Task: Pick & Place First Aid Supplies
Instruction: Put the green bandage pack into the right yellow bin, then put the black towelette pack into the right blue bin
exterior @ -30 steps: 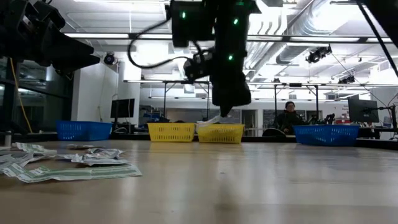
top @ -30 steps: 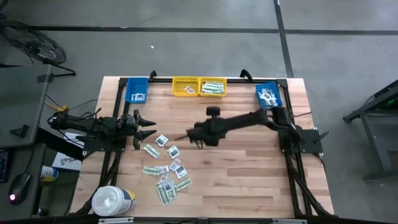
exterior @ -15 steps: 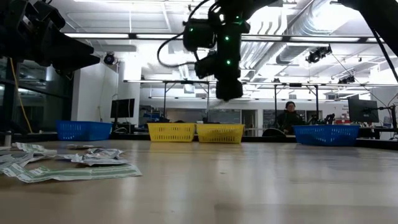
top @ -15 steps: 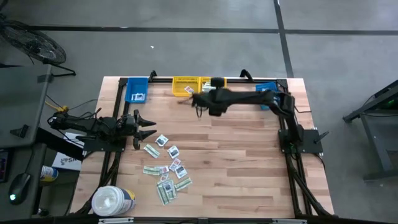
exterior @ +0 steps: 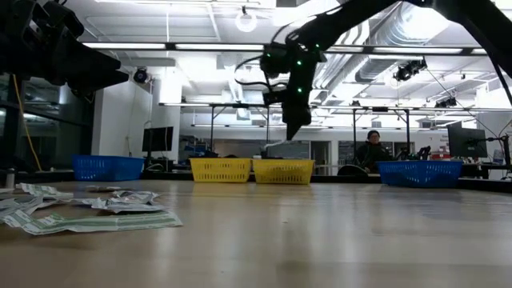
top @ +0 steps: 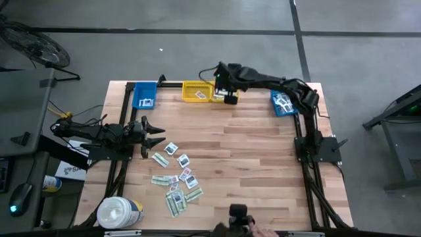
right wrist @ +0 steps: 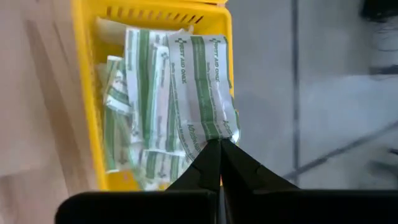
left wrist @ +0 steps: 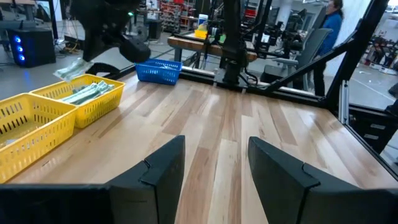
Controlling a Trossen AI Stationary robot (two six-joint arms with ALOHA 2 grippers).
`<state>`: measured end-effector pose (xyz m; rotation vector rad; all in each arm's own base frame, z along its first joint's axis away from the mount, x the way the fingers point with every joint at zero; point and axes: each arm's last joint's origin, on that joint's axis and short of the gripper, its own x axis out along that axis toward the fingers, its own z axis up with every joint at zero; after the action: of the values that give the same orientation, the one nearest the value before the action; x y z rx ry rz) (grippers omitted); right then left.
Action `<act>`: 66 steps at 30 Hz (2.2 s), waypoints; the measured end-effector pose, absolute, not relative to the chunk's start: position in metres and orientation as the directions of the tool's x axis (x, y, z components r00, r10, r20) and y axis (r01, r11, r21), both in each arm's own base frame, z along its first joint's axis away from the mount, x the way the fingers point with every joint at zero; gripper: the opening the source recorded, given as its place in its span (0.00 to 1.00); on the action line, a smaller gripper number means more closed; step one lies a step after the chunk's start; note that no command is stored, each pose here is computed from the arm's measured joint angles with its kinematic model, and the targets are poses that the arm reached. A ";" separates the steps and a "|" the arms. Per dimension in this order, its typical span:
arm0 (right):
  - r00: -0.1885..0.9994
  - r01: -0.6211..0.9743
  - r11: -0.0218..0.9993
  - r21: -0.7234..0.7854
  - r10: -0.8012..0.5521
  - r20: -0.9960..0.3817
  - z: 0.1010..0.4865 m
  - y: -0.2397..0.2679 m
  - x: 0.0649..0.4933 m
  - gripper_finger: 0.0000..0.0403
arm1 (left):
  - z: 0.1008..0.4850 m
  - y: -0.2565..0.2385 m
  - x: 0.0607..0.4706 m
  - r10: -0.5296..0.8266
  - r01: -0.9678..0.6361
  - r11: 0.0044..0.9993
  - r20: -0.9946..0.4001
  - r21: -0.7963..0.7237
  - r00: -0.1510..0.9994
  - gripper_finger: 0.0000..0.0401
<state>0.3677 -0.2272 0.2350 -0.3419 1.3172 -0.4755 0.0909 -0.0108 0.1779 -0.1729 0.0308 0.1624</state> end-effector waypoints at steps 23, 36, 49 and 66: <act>0.376 0.183 0.970 -0.161 -0.220 -0.900 0.220 -0.269 0.347 0.00 | 0.178 -0.011 0.091 0.154 -0.160 0.971 -0.045 -0.179 0.987 0.44; 0.332 0.198 0.962 -0.187 -0.246 -0.911 0.212 -0.273 0.347 0.00 | 0.178 -0.013 0.091 0.080 -0.091 0.950 -0.047 -0.299 0.996 0.44; 0.334 0.224 0.957 -0.181 -0.250 -0.909 0.212 -0.273 0.347 0.11 | 0.178 -0.013 0.091 0.082 -0.092 0.950 -0.046 -0.299 0.996 0.44; 0.369 0.240 0.968 -0.074 -0.161 -0.915 0.261 -0.248 0.325 0.41 | 0.178 -0.013 0.091 0.085 -0.096 0.950 -0.051 -0.298 0.995 0.44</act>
<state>0.3251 -0.2475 0.2611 0.0761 1.1650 -0.2577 0.0911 -0.0130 0.1775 -0.3045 0.0375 0.0918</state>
